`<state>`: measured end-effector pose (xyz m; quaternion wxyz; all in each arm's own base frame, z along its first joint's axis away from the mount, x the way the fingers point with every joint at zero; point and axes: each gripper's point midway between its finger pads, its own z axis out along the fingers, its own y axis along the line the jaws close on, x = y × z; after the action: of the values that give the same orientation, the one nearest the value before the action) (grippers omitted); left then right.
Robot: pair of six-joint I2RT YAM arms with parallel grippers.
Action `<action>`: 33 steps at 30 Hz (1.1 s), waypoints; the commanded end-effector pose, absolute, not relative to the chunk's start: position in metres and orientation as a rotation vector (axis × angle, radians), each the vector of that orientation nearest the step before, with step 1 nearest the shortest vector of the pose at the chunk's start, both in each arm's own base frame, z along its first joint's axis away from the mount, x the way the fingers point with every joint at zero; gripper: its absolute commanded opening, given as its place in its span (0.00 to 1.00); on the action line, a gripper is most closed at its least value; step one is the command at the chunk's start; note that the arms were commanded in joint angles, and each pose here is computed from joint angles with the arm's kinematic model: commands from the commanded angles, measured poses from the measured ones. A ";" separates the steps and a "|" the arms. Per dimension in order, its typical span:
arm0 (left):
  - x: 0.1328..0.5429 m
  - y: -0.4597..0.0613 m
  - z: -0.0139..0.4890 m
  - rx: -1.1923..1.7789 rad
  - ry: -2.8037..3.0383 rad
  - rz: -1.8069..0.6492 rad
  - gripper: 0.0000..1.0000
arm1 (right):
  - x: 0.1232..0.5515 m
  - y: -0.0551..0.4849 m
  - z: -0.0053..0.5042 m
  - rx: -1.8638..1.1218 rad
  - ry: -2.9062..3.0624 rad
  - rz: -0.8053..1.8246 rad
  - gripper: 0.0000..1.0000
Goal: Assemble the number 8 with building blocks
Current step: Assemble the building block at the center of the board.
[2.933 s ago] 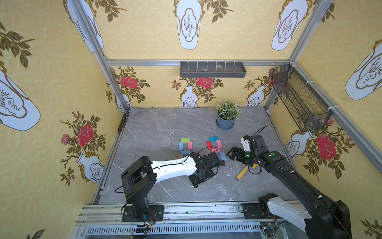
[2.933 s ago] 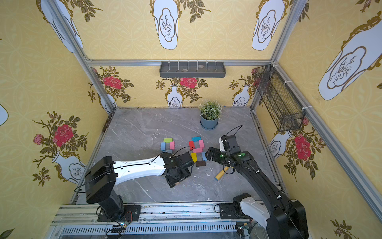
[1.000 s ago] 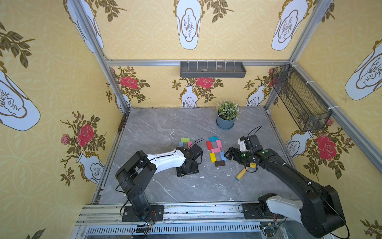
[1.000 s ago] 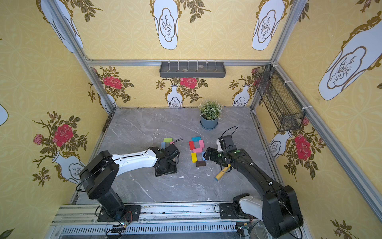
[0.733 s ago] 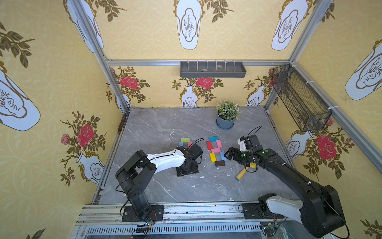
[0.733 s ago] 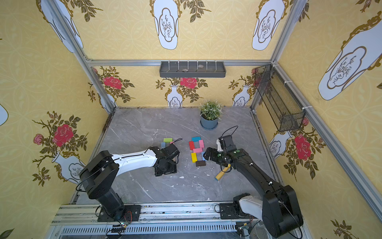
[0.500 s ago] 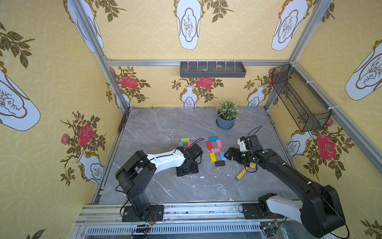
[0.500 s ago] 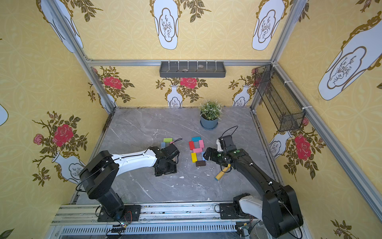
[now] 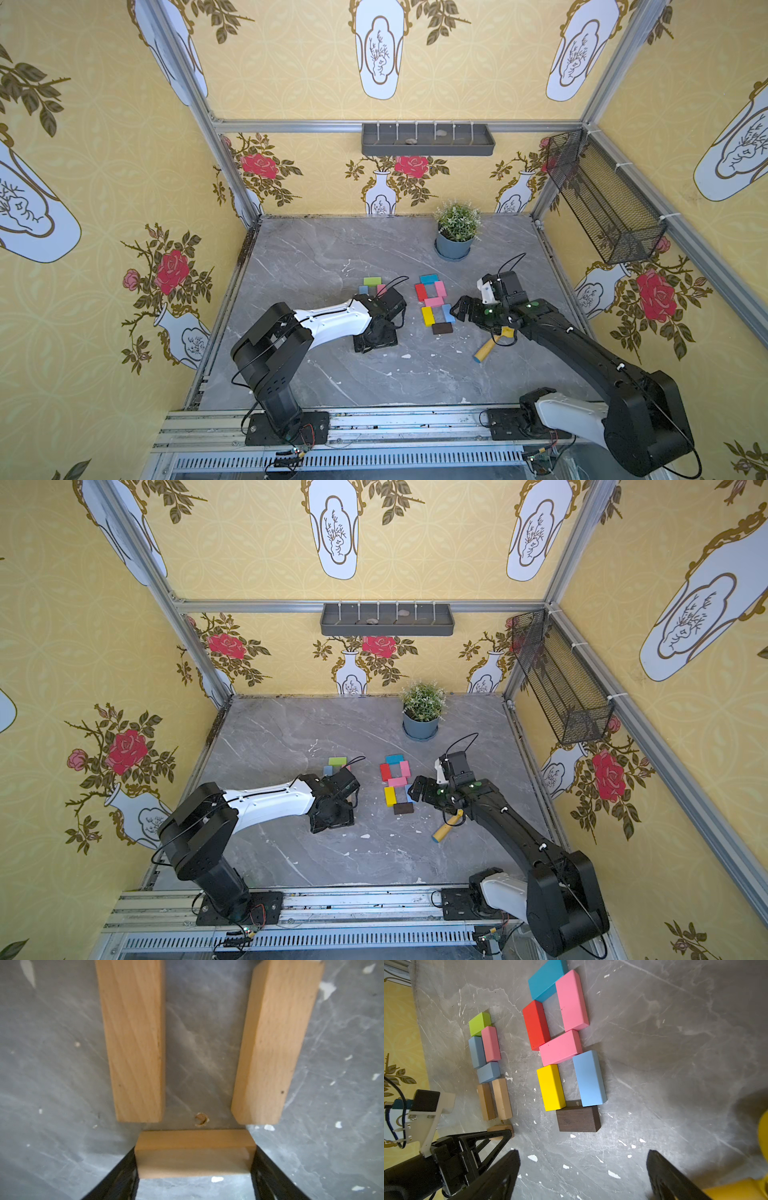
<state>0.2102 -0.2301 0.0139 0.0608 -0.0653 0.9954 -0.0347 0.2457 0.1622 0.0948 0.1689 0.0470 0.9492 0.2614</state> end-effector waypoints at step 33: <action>0.218 -0.217 0.010 -0.183 2.986 -0.006 0.68 | 0.247 0.165 0.094 0.132 2.686 0.771 0.98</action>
<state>0.2175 -0.2278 0.0145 0.0710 -0.0624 0.9951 -0.0278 0.2424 0.1641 0.0922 0.1610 0.0450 0.9491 0.2670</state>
